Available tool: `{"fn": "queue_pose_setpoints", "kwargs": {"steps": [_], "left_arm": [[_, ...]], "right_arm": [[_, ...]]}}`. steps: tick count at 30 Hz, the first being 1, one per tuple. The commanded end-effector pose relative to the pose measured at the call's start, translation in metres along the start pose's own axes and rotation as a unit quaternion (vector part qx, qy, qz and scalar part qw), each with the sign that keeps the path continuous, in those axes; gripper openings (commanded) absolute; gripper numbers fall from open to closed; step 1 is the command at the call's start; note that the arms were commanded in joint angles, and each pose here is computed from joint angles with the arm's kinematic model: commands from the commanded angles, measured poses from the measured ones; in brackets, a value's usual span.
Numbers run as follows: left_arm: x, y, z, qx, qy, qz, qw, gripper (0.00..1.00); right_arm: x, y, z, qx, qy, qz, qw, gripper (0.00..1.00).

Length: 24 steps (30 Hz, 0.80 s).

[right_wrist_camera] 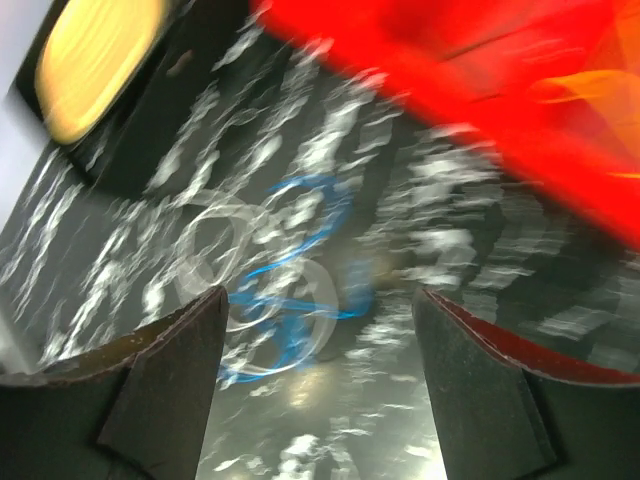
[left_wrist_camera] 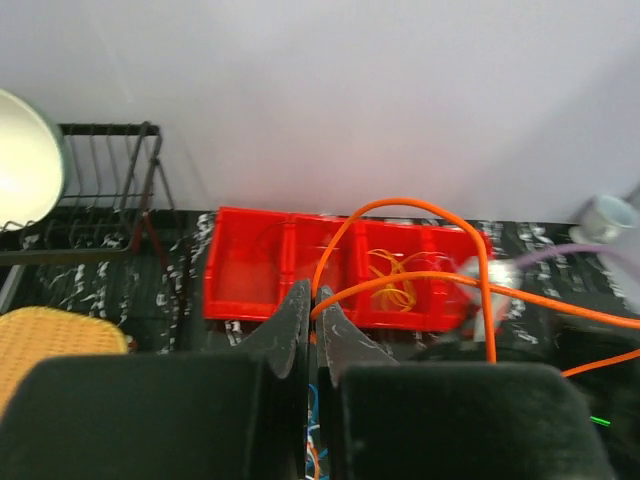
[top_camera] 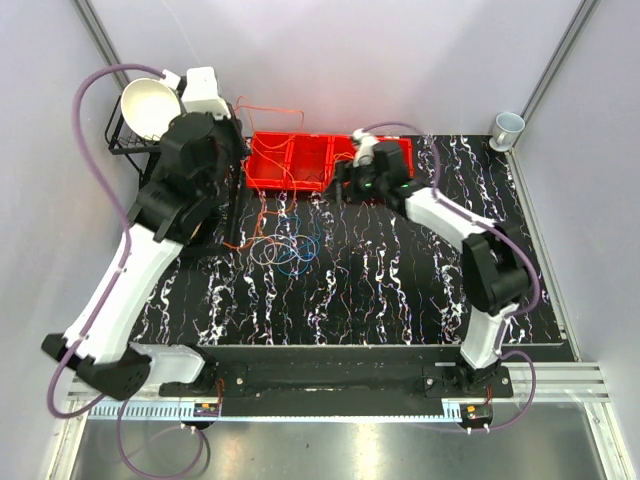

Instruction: Untangle the cables

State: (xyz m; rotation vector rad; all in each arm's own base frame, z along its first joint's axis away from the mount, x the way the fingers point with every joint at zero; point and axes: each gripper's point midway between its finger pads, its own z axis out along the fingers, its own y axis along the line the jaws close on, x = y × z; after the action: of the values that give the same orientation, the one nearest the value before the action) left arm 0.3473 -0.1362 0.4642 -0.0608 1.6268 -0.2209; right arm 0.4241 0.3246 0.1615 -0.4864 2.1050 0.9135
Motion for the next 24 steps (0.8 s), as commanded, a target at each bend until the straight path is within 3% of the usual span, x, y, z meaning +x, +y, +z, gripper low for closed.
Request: {"fn": "queue_pose_setpoints", "kwargs": {"steps": [1,4,11,24], "left_arm": [[-0.005,0.027,0.042,-0.064,-0.006,-0.004,0.998,0.0],[0.01,0.044,0.078,-0.098,0.012,-0.003,0.995,0.0],[0.028,0.076,0.149,-0.153,0.024,-0.001,0.988,0.0],[0.075,0.114,0.27,-0.152,0.023,-0.05,0.987,0.0]], "right_arm": [[-0.041,-0.078,-0.047,0.137,-0.083,0.043,0.986,0.8],[-0.043,-0.111,-0.058,0.177,-0.107,0.084,0.975,0.8],[-0.034,-0.136,-0.056,0.194,-0.104,0.122,0.968,0.79],[-0.025,-0.149,-0.043,0.165,-0.087,0.162,0.969,0.78]]}}
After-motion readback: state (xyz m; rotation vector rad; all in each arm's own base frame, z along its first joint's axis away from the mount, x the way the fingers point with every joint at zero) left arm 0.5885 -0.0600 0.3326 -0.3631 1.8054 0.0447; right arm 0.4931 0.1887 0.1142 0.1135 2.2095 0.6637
